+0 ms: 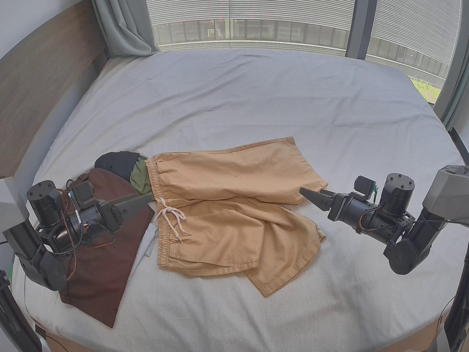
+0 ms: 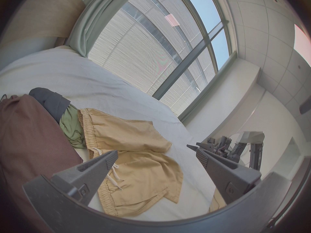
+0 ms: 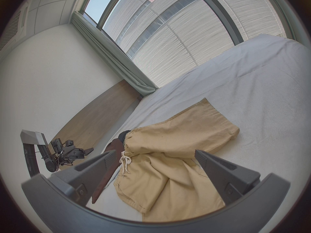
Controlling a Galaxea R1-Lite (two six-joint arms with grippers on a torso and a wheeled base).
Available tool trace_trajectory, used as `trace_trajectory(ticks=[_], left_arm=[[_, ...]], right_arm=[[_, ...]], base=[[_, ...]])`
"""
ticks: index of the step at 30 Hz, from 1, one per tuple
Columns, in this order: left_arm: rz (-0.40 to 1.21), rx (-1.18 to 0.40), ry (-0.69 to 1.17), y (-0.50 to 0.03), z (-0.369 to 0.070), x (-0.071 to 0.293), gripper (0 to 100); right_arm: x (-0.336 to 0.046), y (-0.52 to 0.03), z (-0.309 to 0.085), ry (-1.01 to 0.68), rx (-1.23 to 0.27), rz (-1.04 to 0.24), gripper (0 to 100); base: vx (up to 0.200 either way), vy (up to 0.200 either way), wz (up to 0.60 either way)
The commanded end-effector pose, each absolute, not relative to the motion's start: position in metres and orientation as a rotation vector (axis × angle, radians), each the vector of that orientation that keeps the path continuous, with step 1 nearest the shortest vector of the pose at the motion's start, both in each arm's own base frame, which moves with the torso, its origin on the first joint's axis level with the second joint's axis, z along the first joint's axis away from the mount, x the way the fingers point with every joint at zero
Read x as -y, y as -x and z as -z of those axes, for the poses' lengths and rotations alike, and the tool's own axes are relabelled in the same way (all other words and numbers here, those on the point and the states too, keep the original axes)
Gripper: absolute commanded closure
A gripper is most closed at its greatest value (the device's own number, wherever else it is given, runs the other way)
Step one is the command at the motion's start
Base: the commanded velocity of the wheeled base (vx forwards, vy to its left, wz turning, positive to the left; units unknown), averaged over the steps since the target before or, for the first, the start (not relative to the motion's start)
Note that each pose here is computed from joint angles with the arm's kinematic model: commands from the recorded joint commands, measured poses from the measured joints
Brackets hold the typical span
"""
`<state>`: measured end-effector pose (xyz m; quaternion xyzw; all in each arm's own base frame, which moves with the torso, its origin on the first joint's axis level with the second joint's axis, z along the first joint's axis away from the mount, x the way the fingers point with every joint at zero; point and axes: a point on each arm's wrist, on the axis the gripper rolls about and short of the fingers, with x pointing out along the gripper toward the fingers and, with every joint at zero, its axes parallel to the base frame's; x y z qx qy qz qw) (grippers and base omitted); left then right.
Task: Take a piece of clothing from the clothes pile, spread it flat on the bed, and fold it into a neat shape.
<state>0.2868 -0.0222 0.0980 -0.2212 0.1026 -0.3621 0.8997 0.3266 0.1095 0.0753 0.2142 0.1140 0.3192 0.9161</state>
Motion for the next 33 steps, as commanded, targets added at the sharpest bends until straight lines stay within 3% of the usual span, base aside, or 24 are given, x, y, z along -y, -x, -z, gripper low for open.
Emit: trace_trajectory(ticks=[1, 10, 33], left_arm=[[0.761, -0.232, 0.424, -0.279, -0.092, 0.024, 0], [0.775, -0.282, 0.381, -0.279, -0.073, 0.027, 0], [0.778, -0.287, 0.374, -0.28, -0.07, 0.028, 0]], right_arm=[[-0.107, -0.321, -0.071, -0.439, -0.266, -0.648, 0], [-0.098, -0.313, -0.063, -0.445, -0.317, -0.656, 0], [-0.085, -0.31, -0.023, -0.463, -0.464, -0.588, 0]], base=[[0.0, 0.0, 0.0], [0.0, 0.0, 0.0], [0.0, 0.0, 0.0]])
